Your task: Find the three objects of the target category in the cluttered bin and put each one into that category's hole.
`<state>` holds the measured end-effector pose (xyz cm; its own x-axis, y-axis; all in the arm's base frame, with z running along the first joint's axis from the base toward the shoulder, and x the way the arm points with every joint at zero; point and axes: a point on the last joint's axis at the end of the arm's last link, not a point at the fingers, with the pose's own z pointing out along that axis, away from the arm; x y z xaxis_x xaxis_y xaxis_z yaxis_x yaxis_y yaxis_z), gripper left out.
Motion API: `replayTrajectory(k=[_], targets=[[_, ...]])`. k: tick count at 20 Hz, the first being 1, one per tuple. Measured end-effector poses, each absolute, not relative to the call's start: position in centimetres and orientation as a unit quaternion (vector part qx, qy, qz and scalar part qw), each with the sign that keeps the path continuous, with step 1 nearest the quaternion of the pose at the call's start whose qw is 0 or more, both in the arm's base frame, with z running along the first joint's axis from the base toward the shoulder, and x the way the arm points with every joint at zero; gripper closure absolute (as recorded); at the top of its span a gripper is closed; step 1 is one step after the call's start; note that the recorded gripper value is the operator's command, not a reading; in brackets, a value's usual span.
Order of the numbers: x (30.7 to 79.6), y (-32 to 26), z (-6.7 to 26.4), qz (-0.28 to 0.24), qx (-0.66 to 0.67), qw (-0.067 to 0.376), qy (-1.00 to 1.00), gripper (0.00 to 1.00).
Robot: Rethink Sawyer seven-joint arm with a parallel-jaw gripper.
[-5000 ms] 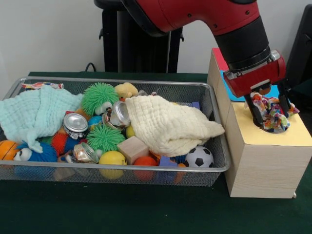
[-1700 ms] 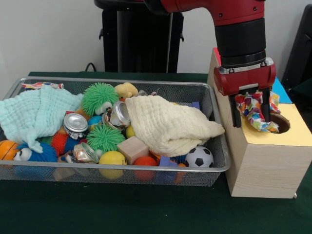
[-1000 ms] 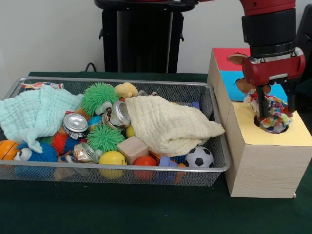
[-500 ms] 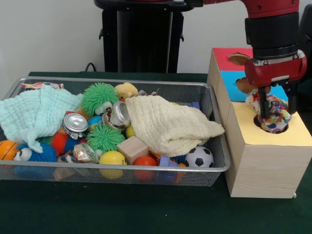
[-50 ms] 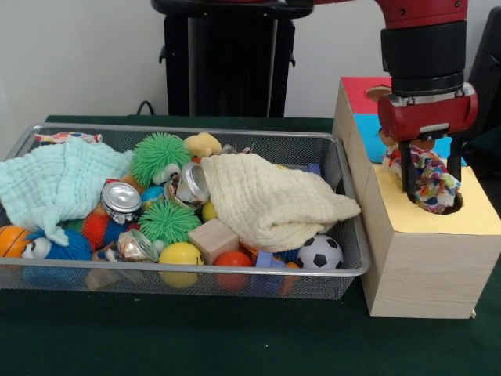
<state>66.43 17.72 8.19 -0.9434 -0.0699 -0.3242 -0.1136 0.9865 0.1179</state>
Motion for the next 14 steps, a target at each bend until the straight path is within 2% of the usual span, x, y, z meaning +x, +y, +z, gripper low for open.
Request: replayTrajectory(k=[14], targets=[[67.08, 16.73, 7.82, 0.057, -0.043, 0.165, 0.984, 0.00]])
